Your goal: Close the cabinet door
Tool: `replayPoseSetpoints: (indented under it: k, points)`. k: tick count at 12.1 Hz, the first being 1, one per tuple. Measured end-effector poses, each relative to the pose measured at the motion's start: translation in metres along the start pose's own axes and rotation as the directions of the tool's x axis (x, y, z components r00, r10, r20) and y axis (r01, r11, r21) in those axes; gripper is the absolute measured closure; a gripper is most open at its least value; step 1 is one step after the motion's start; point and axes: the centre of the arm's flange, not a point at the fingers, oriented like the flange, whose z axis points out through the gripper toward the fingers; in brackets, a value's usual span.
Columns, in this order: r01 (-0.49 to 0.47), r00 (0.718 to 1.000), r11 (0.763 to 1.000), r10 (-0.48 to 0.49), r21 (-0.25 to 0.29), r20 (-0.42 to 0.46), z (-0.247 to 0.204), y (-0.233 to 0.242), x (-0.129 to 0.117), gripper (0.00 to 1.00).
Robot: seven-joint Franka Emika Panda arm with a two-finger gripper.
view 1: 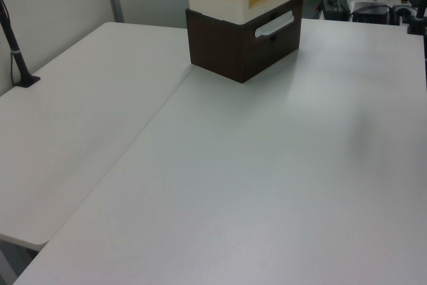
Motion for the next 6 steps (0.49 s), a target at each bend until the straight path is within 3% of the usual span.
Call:
replayPoseSetpoints:
  k: [3, 5, 6]
  points:
    - [-0.096, 0.992, 0.995, 0.096, 0.005, -0.077, -0.042, 0.046, -0.048, 0.54]
    - [-0.190, 0.970, 0.978, 0.200, 0.084, -0.136, -0.058, 0.078, -0.075, 0.78]
    - [-0.263, 0.942, 0.953, 0.287, 0.148, -0.174, -0.068, 0.103, -0.095, 0.94]
